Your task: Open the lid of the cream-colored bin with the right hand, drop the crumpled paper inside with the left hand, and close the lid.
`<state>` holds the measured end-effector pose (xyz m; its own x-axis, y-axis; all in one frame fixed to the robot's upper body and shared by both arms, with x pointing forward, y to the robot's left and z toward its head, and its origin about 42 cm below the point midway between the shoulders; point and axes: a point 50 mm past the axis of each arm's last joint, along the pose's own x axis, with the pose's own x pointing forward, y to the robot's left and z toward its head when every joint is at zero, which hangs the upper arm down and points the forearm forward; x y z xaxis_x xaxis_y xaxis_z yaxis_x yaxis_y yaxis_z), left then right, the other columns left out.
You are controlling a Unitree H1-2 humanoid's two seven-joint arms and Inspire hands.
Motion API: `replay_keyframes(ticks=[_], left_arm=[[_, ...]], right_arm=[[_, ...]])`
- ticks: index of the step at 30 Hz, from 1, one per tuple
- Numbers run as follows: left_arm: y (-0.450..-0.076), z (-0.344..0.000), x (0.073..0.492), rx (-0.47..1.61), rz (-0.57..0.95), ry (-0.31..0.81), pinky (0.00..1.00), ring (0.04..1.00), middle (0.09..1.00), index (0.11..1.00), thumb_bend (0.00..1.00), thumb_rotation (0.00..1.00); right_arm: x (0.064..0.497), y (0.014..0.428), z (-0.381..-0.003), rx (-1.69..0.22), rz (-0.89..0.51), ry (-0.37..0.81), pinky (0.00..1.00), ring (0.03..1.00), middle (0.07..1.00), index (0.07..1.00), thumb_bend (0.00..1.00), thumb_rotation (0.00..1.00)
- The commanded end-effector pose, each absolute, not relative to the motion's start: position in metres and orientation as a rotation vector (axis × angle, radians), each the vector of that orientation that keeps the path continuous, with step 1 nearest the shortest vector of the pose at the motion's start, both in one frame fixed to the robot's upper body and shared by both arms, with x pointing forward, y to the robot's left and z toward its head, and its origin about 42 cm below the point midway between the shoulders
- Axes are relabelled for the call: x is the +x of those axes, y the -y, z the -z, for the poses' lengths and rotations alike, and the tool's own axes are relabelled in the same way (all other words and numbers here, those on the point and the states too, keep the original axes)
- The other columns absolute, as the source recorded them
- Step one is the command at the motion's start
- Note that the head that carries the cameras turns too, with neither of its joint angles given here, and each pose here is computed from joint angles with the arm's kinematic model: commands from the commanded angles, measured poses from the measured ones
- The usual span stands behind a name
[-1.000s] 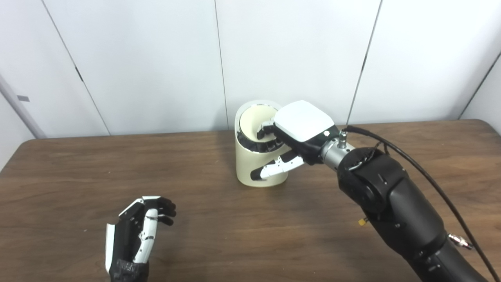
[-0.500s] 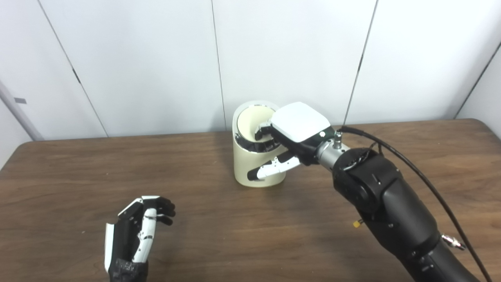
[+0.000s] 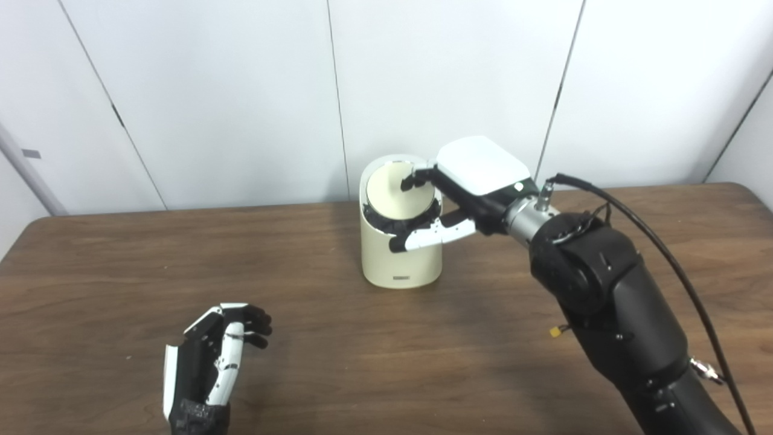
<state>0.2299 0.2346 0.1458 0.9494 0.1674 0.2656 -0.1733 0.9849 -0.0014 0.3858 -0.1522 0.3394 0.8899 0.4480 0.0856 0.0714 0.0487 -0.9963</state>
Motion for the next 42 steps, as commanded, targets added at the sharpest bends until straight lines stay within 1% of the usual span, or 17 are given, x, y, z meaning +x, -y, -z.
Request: replay_keyframes(ticks=[1, 13, 16, 17, 19, 21, 23, 24, 25, 26, 29, 32, 34, 37, 40, 41, 42], left_arm=[[-0.233, -0.157, 0.234, 0.022, -0.16, 0.332, 0.41, 0.503, 0.526, 0.498, 0.2, 0.55], [-0.234, -0.155, 0.234, 0.033, -0.157, 0.33, 0.42, 0.505, 0.531, 0.505, 0.21, 0.57], [-0.235, -0.155, 0.233, 0.031, -0.161, 0.326, 0.43, 0.511, 0.535, 0.509, 0.22, 0.56], [-0.235, -0.155, 0.233, 0.031, -0.162, 0.326, 0.43, 0.513, 0.537, 0.51, 0.22, 0.56], [-0.235, -0.155, 0.232, 0.034, -0.166, 0.328, 0.43, 0.518, 0.54, 0.514, 0.22, 0.55], [-0.236, -0.156, 0.232, 0.034, -0.17, 0.329, 0.43, 0.521, 0.542, 0.515, 0.22, 0.55], [-0.236, -0.156, 0.231, 0.029, -0.173, 0.326, 0.43, 0.529, 0.547, 0.52, 0.2, 0.54], [-0.236, -0.156, 0.231, 0.027, -0.174, 0.325, 0.44, 0.534, 0.55, 0.524, 0.19, 0.52], [-0.237, -0.156, 0.23, 0.027, -0.177, 0.325, 0.44, 0.536, 0.551, 0.526, 0.19, 0.51], [-0.237, -0.156, 0.23, 0.027, -0.18, 0.324, 0.44, 0.537, 0.554, 0.528, 0.18, 0.48], [-0.238, -0.157, 0.229, 0.04, -0.189, 0.322, 0.44, 0.54, 0.557, 0.532, 0.17, 0.44], [-0.239, -0.156, 0.229, 0.045, -0.19, 0.326, 0.44, 0.543, 0.56, 0.536, 0.16, 0.4], [-0.239, -0.156, 0.228, 0.048, -0.191, 0.328, 0.45, 0.545, 0.563, 0.539, 0.16, 0.39], [-0.24, -0.157, 0.227, 0.056, -0.195, 0.328, 0.45, 0.546, 0.564, 0.54, 0.17, 0.37], [-0.241, -0.157, 0.226, 0.065, -0.197, 0.332, 0.45, 0.548, 0.565, 0.538, 0.17, 0.36], [-0.242, -0.157, 0.226, 0.067, -0.197, 0.334, 0.45, 0.549, 0.566, 0.539, 0.17, 0.36], [-0.243, -0.156, 0.225, 0.072, -0.198, 0.336, 0.45, 0.549, 0.566, 0.539, 0.17, 0.36]], right_arm=[[0.382, 0.149, -0.365, -1.504, -0.242, 0.518, 0.6, 0.714, 0.733, 0.719, 0.87, 0.91], [0.369, 0.16, -0.357, -1.438, -0.206, 0.53, 0.62, 0.718, 0.725, 0.722, 0.84, 0.88], [0.36, 0.167, -0.356, -1.395, -0.155, 0.565, 0.59, 0.698, 0.714, 0.712, 0.78, 0.84], [0.356, 0.169, -0.355, -1.376, -0.138, 0.58, 0.57, 0.684, 0.704, 0.703, 0.74, 0.82], [0.348, 0.176, -0.35, -1.327, -0.104, 0.602, 0.55, 0.68, 0.704, 0.706, 0.55, 0.77], [0.338, 0.183, -0.346, -1.267, -0.063, 0.629, 0.53, 0.668, 0.706, 0.707, 0.35, 0.57], [0.329, 0.191, -0.339, -1.206, -0.021, 0.655, 0.5, 0.649, 0.693, 0.688, 0.24, 0.36], [0.326, 0.194, -0.337, -1.188, -0.007, 0.662, 0.5, 0.651, 0.69, 0.685, 0.2, 0.35], [0.322, 0.199, -0.332, -1.159, 0.01, 0.66, 0.5, 0.652, 0.689, 0.684, 0.19, 0.34], [0.317, 0.205, -0.326, -1.127, 0.029, 0.656, 0.52, 0.667, 0.697, 0.69, 0.17, 0.4], [0.304, 0.22, -0.31, -1.032, 0.073, 0.649, 0.56, 0.693, 0.718, 0.695, 0.17, 0.47], [0.293, 0.235, -0.288, -0.938, 0.126, 0.632, 0.57, 0.695, 0.724, 0.696, 0.2, 0.55], [0.287, 0.243, -0.275, -0.887, 0.153, 0.615, 0.57, 0.693, 0.724, 0.7, 0.21, 0.57], [0.276, 0.252, -0.253, -0.791, 0.183, 0.594, 0.57, 0.696, 0.723, 0.703, 0.21, 0.54], [0.266, 0.257, -0.234, -0.72, 0.199, 0.581, 0.57, 0.688, 0.722, 0.708, 0.22, 0.58], [0.263, 0.258, -0.229, -0.705, 0.202, 0.578, 0.58, 0.693, 0.722, 0.711, 0.23, 0.64], [0.259, 0.259, -0.222, -0.681, 0.204, 0.572, 0.58, 0.695, 0.722, 0.711, 0.24, 0.67]])
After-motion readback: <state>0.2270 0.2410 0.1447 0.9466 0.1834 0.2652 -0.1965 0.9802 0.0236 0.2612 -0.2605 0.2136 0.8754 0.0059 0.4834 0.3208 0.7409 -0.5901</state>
